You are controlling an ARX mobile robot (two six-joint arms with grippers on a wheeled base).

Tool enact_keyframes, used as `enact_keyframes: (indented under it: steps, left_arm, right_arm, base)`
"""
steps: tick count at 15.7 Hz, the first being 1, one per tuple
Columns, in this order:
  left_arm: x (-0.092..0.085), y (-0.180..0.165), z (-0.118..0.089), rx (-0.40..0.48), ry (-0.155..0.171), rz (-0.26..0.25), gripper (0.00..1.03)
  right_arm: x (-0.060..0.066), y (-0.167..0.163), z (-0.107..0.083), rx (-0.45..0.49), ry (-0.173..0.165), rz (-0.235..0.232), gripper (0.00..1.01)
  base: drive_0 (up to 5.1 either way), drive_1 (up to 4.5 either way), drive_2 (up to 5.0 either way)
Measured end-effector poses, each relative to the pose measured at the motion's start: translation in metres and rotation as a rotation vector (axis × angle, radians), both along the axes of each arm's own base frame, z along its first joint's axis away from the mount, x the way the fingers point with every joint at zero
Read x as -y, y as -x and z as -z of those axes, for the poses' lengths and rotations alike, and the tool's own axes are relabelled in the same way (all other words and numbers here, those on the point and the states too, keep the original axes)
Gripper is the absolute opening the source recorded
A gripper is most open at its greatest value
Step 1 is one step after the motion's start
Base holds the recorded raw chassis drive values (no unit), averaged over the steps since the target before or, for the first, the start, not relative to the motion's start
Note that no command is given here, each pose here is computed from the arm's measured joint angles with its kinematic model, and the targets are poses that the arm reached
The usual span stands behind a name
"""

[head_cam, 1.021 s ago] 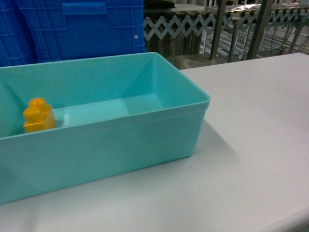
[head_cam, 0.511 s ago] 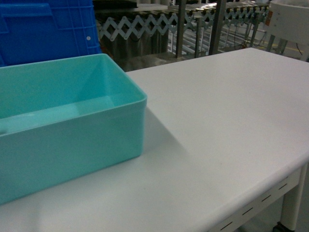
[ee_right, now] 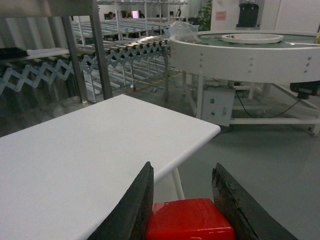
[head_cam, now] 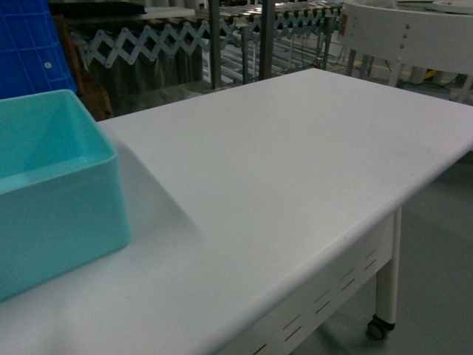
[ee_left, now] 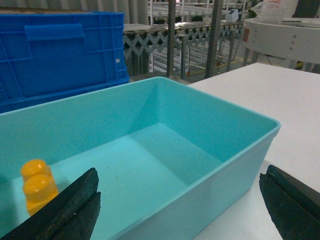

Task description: Pick red block from blue box to shelf

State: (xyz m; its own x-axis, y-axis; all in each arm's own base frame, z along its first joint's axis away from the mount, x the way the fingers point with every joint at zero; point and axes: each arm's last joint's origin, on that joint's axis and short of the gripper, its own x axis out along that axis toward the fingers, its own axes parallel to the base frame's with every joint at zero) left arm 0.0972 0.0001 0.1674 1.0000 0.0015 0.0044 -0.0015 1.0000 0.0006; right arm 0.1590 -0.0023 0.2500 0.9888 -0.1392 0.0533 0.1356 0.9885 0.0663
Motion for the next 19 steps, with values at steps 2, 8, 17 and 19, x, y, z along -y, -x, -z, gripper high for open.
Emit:
enact_keyframes:
  steps: [2, 8, 17, 19]
  left_arm:
    - [0.0000, 0.0000, 0.0000, 0.000, 0.000, 0.000, 0.98]
    - [0.0000, 0.0000, 0.0000, 0.000, 0.000, 0.000, 0.98]
    - [0.0000, 0.0000, 0.0000, 0.000, 0.000, 0.000, 0.98]
    - [0.0000, 0.0000, 0.0000, 0.000, 0.000, 0.000, 0.98]
  right_arm:
    - [0.0000, 0.0000, 0.0000, 0.000, 0.000, 0.000, 0.28]
    - [0.0000, 0.0000, 0.0000, 0.000, 0.000, 0.000, 0.28]
    - [0.0000, 0.0001, -0.0001, 0.000, 0.002, 0.000, 0.28]
    - [0.0000, 0.0000, 0.0000, 0.000, 0.002, 0.000, 0.28]
  base:
    - [-1.5, -1.48, -1.5]
    - [-1.6, -1.58, -1.6]
    - [-1.5, -1.54, -1.5]
    - [-1.5, -1.48, -1.5]
